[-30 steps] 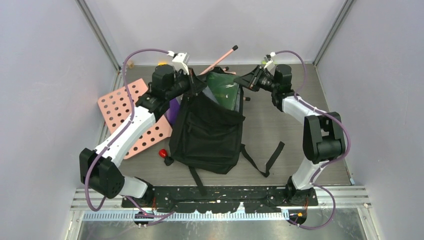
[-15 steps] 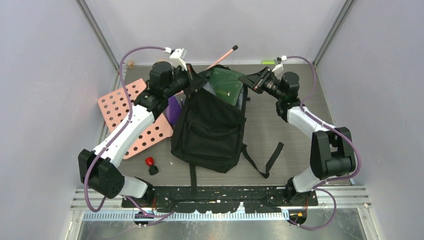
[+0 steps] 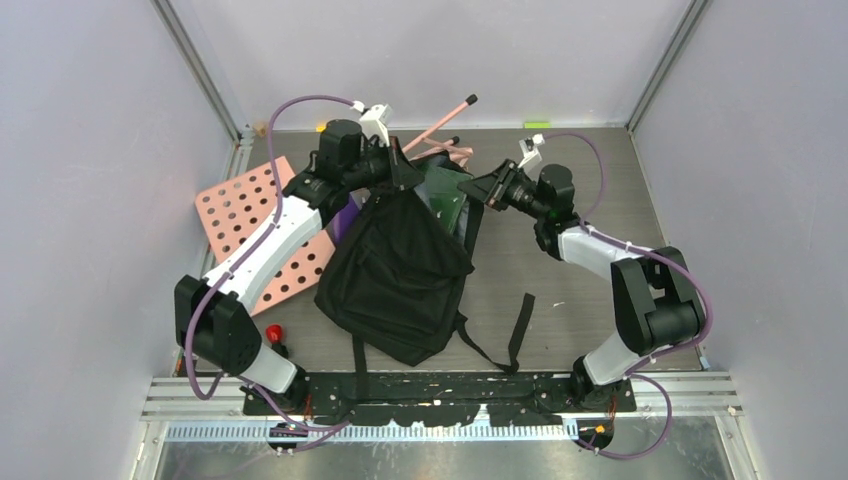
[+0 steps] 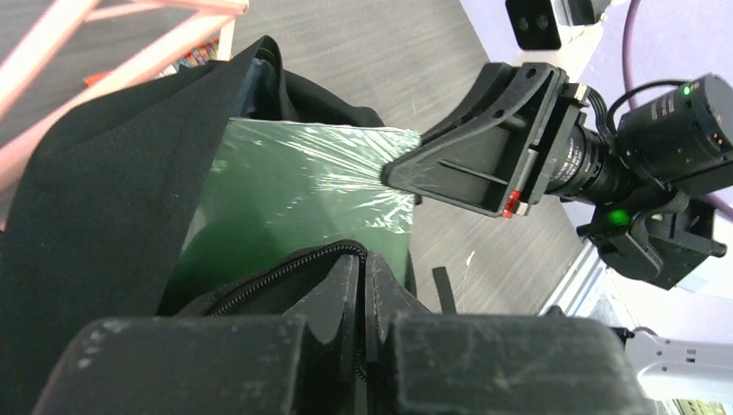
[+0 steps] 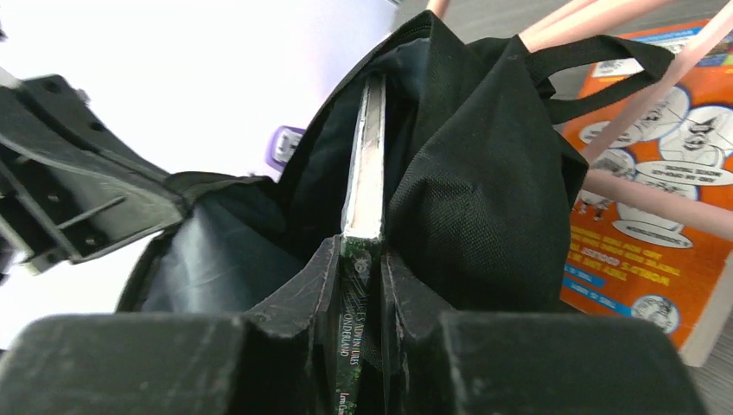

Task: Pack the student bag
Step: Place the book in the student bag, then adjust the student bag at the center of the board.

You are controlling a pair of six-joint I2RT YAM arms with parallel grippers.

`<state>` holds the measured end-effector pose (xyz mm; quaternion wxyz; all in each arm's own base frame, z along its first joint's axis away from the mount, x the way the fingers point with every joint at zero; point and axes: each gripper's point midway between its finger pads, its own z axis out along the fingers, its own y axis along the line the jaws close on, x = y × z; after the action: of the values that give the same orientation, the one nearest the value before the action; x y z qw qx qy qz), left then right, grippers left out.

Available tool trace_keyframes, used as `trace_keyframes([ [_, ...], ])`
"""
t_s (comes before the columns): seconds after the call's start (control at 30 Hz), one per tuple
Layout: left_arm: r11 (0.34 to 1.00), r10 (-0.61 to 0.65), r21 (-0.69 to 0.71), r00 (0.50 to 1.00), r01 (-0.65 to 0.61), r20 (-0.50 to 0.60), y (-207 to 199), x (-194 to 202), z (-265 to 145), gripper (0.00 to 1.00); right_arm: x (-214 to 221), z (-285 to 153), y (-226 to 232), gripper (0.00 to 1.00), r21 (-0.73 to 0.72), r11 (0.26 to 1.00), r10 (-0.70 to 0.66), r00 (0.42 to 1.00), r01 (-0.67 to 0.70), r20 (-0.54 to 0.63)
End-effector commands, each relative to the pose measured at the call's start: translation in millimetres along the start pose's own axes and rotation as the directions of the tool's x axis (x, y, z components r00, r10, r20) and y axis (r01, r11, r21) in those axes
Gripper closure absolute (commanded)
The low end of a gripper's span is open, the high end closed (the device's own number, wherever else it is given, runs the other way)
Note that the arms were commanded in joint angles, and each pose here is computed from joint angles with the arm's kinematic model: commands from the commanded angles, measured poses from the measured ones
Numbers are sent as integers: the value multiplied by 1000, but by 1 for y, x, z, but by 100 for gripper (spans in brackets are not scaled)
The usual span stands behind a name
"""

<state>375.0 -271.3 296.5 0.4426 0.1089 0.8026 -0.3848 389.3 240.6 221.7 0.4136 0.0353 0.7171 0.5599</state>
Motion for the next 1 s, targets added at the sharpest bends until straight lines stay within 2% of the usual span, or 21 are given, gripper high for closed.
trace_keyframes([
  [0.0,974,122,127,904,-189,410,-66,-124,-35,100,88,-11,-5,99,-4,993,-111,936,117,-333],
  [0.07,974,124,126,904,-190,408,-64,-121,-35,100,88,-12,-15,98,47,988,-122,932,146,-343],
  [0.13,974,126,121,906,-189,405,-62,-116,-36,100,84,-13,-23,86,99,980,-128,933,170,-335],
  [0.2,977,130,107,908,-187,397,-56,-110,-36,100,77,-14,-23,58,135,972,-141,939,191,-315],
  [0.23,978,131,99,910,-184,394,-54,-107,-38,100,73,-17,-19,49,145,969,-148,941,199,-305],
  [0.27,979,131,93,911,-180,391,-52,-105,-40,100,63,-19,-13,35,153,963,-174,945,222,-276],
  [0.33,981,129,85,911,-175,392,-50,-102,-44,100,50,-24,-6,24,187,949,-204,948,253,-245],
  [0.4,982,129,79,912,-173,389,-48,-99,-51,100,34,-34,-4,18,234,929,-236,947,285,-216],
  [0.57,987,123,54,923,-153,365,-39,-87,-61,100,-7,-62,-22,13,359,881,-266,950,309,-165],
  [0.7,989,120,42,933,-143,339,-32,-76,-67,100,-21,-67,-40,13,408,849,-284,941,335,-181],
  [0.87,991,123,14,941,-134,314,-22,-66,-73,100,-26,-55,-63,12,406,861,-254,951,307,-179],
  [0.97,991,120,13,944,-130,306,-21,-63,-75,100,-14,-43,-73,12,361,890,-210,953,280,-221],
])
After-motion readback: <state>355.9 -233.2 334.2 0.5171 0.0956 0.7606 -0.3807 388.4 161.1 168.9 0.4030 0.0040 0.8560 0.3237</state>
